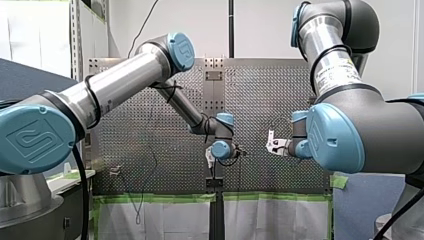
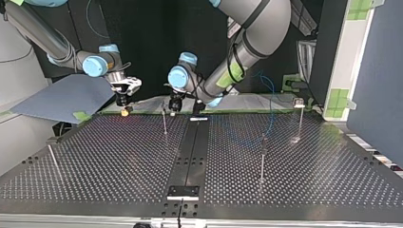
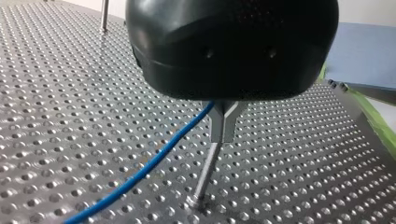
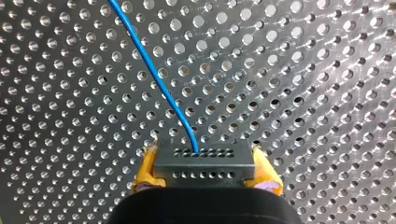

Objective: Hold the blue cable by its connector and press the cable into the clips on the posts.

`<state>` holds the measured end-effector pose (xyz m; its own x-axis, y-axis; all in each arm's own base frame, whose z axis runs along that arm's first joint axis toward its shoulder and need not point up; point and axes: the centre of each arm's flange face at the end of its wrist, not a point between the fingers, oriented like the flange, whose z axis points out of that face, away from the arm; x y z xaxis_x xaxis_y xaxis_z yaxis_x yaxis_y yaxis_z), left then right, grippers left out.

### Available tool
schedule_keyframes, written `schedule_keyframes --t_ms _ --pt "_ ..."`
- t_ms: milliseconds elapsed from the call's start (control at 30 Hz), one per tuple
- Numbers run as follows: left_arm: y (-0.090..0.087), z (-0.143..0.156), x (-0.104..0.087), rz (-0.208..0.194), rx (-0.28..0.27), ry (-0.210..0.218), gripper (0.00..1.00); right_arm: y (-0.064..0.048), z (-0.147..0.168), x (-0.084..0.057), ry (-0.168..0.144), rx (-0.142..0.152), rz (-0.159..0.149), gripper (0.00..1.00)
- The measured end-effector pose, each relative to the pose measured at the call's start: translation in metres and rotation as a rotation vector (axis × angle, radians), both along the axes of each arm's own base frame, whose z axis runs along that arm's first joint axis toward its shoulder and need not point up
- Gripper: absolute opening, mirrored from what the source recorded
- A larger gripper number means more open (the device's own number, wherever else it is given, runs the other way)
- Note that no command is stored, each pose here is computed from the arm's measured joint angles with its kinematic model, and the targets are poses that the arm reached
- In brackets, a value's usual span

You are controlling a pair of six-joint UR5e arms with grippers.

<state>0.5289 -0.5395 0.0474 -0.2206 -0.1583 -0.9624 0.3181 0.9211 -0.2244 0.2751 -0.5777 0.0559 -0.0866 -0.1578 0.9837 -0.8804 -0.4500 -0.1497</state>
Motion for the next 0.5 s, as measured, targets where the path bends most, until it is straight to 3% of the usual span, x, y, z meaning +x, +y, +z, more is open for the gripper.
schedule_keyframes --t_ms 200,500 --pt "-0.002 -0.014 0.008 -0.01 0.011 0.022 0.0 -0.004 0.002 0.0 -0.001 -0.008 -0.003 0.0" --pt "-0.005 0.0 0.03 -0.017 -0.024 0.001 0.0 -0.011 0.0 0.001 0.0 -0.017 -0.01 0.0"
